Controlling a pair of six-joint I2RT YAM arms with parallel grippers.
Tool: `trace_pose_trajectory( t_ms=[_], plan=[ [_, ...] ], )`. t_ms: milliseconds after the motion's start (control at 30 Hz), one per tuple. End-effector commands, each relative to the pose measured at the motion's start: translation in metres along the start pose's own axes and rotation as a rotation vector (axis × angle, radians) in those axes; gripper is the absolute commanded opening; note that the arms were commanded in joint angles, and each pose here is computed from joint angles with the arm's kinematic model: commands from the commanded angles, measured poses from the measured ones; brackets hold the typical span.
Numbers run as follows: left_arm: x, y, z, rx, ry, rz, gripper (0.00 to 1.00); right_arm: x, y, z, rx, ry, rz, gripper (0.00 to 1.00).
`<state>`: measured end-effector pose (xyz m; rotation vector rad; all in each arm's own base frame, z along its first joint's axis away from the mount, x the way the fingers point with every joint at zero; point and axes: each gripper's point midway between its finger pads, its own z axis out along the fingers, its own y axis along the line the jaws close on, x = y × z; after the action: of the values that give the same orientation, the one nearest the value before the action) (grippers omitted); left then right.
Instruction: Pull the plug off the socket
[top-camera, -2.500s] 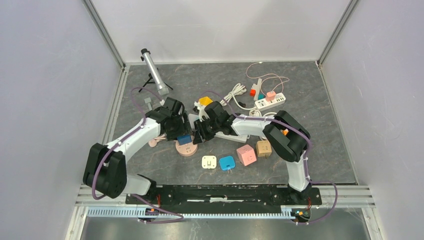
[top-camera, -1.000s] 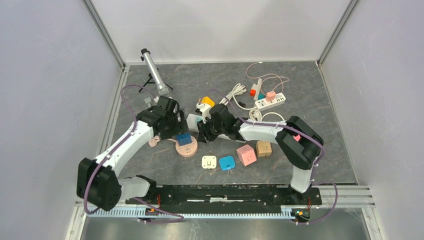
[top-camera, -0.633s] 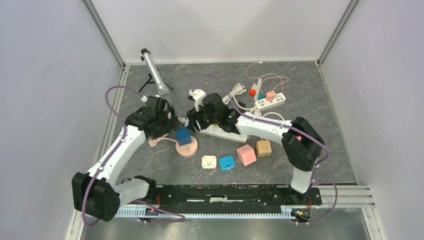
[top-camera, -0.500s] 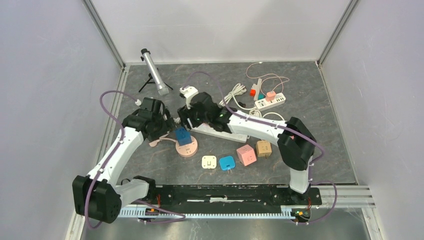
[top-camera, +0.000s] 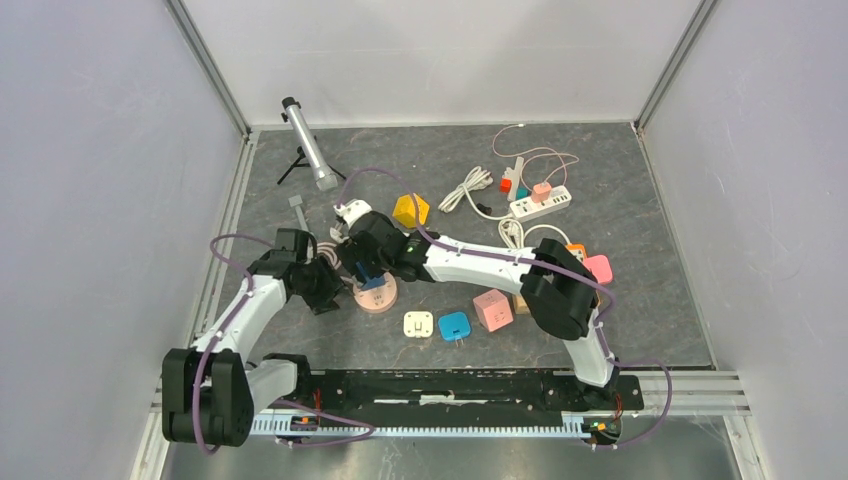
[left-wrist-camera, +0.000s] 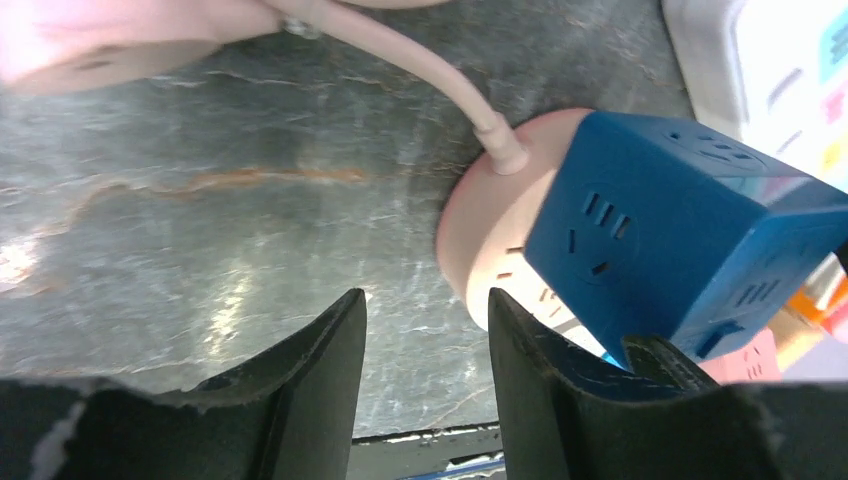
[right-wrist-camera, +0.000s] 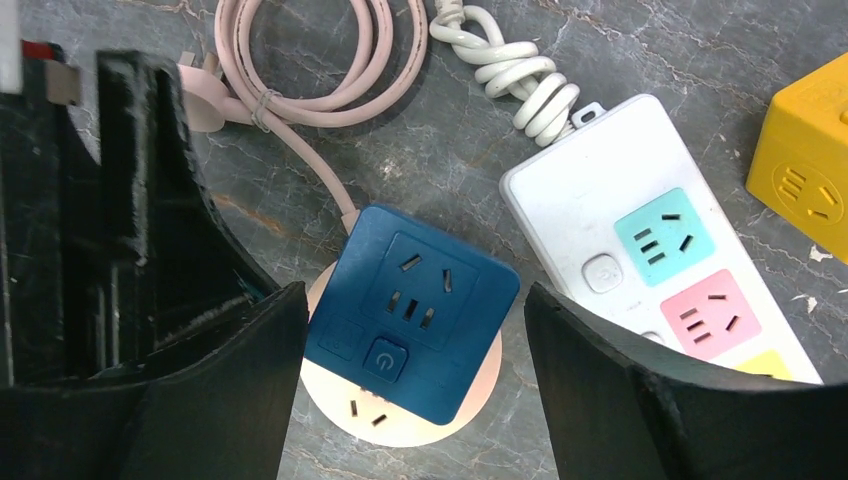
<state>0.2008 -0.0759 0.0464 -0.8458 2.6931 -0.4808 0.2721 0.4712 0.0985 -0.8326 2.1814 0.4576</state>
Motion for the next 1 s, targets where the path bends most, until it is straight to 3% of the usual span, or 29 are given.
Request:
trace_pose_trajectory(
  t_ms=[0,167,400,467,567,667,833,967],
  plan=[
    [-0.004,-0.036,0.002,0.193,0.007,-0.001,0.55,0.012,-0.013,0.010,0.057,0.046,-0.020,0.81],
    [0.000,-0.037,0.012,0.225,0.027,-0.003,0.55,0.015,-0.013,0.013,0.056,0.053,-0.021,0.74],
    [0.008,-0.027,0.031,0.196,0.068,-0.025,0.48,0.011,-0.013,0.012,0.063,0.057,-0.025,0.56],
    [0.008,-0.023,0.033,0.177,0.070,-0.029,0.47,0.009,-0.014,0.010,0.076,0.053,-0.036,0.59],
    [0.010,-0.015,0.034,0.137,0.072,-0.034,0.45,0.004,-0.019,0.005,0.111,0.034,-0.048,0.76],
    [0.010,-0.009,0.034,0.109,0.064,-0.039,0.43,0.004,-0.024,0.002,0.131,0.017,-0.049,0.83],
    [0.010,-0.004,0.033,0.084,0.055,-0.041,0.38,0.011,-0.022,0.004,0.119,0.041,-0.038,0.83],
    [0.011,-0.003,0.035,0.078,0.058,-0.044,0.36,0.026,-0.013,0.009,0.073,0.090,-0.017,0.73]
  ],
)
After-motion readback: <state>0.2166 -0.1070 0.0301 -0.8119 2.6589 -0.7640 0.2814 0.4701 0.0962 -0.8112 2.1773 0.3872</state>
